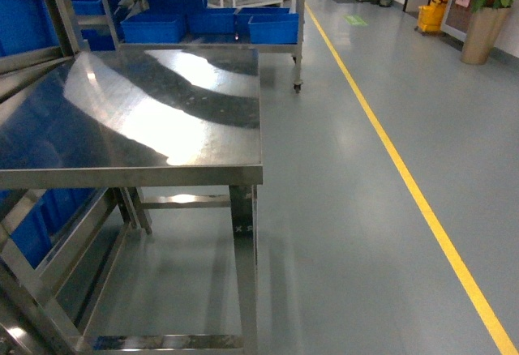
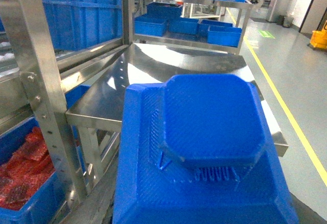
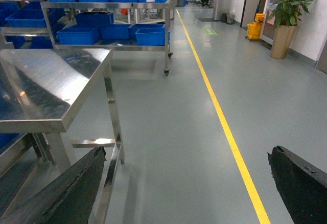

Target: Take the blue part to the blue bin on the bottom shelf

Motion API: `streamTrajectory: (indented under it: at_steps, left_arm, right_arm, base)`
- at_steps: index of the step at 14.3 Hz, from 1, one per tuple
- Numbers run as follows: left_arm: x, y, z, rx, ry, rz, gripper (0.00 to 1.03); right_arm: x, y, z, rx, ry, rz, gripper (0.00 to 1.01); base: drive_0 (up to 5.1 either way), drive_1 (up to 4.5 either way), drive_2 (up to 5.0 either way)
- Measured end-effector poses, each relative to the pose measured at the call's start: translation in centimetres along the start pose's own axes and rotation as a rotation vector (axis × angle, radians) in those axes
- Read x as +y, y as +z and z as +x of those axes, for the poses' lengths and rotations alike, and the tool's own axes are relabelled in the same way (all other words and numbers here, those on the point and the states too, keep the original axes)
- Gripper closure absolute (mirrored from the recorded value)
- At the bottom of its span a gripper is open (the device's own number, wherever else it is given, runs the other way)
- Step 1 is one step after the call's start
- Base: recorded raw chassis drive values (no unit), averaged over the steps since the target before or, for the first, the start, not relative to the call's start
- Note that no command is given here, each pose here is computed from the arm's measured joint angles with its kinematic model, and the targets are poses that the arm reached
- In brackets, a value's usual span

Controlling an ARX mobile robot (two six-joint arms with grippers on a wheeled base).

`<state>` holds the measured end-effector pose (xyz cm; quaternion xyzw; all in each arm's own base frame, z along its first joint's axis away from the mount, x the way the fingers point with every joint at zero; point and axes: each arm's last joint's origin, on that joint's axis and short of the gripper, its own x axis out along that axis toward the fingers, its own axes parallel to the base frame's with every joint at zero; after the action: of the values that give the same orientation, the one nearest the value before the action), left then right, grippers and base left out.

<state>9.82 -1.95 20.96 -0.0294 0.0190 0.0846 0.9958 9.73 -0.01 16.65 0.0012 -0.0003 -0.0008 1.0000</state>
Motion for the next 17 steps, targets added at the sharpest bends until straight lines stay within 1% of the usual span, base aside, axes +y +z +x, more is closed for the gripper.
streamTrajectory:
  at_steps: [6, 17]
  left_arm:
    - [0.01, -0.02, 0.0, 0.001, 0.004, 0.001, 0.6]
    - [0.02, -0.02, 0.0, 0.002, 0.005, 0.001, 0.6]
  right_arm:
    - [0.0, 0.03, 0.0, -0.003, 0.001, 0.0, 0.03]
    - [0.0, -0.01, 0.0, 0.001, 0.001, 0.0, 0.03]
  base:
    - [-0.1, 4.11, -4.3]
    - [-5.0, 2.5, 2.5]
